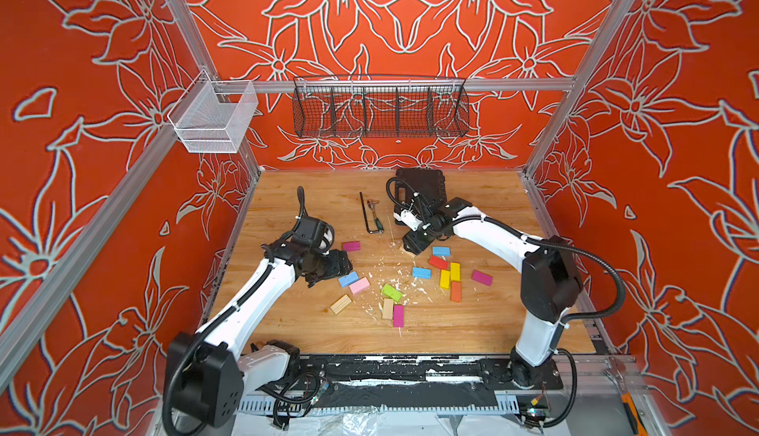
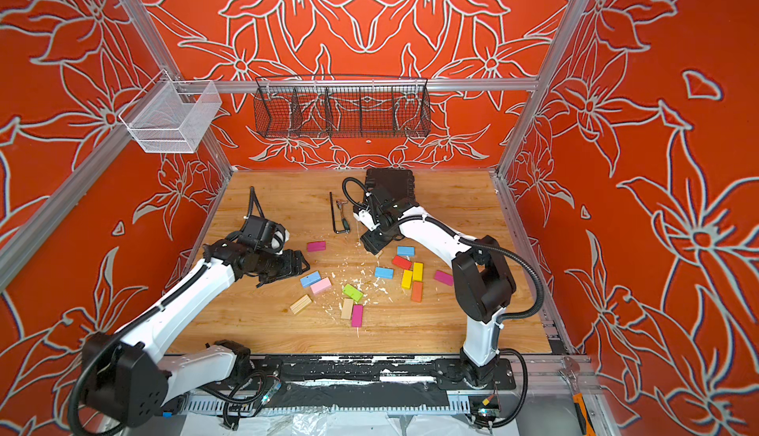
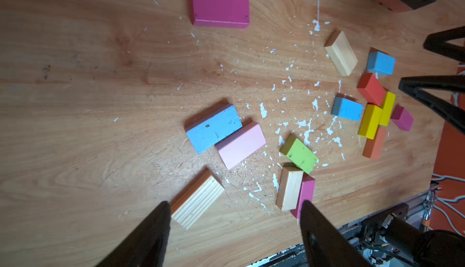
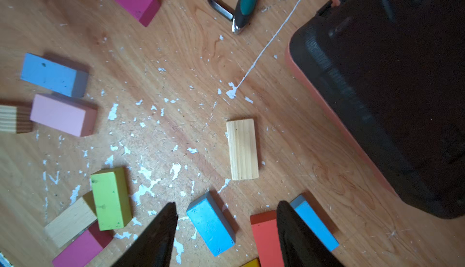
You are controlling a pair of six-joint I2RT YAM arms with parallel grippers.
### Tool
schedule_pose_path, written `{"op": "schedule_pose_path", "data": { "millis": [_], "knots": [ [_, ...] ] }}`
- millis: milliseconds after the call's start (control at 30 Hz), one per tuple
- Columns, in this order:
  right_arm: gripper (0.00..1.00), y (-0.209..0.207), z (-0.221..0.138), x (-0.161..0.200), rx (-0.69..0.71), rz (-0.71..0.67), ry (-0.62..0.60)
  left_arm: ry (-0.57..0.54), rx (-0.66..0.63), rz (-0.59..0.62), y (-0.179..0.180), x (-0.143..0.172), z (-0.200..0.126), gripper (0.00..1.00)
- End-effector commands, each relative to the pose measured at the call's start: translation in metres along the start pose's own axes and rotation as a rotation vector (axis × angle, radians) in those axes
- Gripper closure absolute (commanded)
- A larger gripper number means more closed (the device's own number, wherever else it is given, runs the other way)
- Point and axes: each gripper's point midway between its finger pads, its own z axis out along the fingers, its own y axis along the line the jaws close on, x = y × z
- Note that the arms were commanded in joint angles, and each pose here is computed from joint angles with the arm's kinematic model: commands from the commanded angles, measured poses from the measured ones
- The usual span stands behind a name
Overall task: Assemble the number 7 with building blocks
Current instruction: Pick up the building block from the center of the board.
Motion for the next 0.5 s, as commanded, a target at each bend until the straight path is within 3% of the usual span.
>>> {"op": "schedule_pose_path", "data": {
  "millis": [0, 233, 467],
  "knots": [
    [0.34, -0.007, 0.024, 0.009, 0.026, -0.016, 0.089, -0.016, 0.043, -0.012, -0.014, -0.022, 0.005, 0.2],
    [0.33, -0.022, 0.051, 0.012, 0.048, -0.015, 0.144, 0.024, 0.111, -0.075, -0.015, -0.048, 0.023, 0.2],
    [0.33, -0.025, 0.067, 0.016, 0.041, -0.021, 0.176, 0.105, 0.125, -0.095, -0.014, -0.051, 0.034, 0.2]
  ]
}}
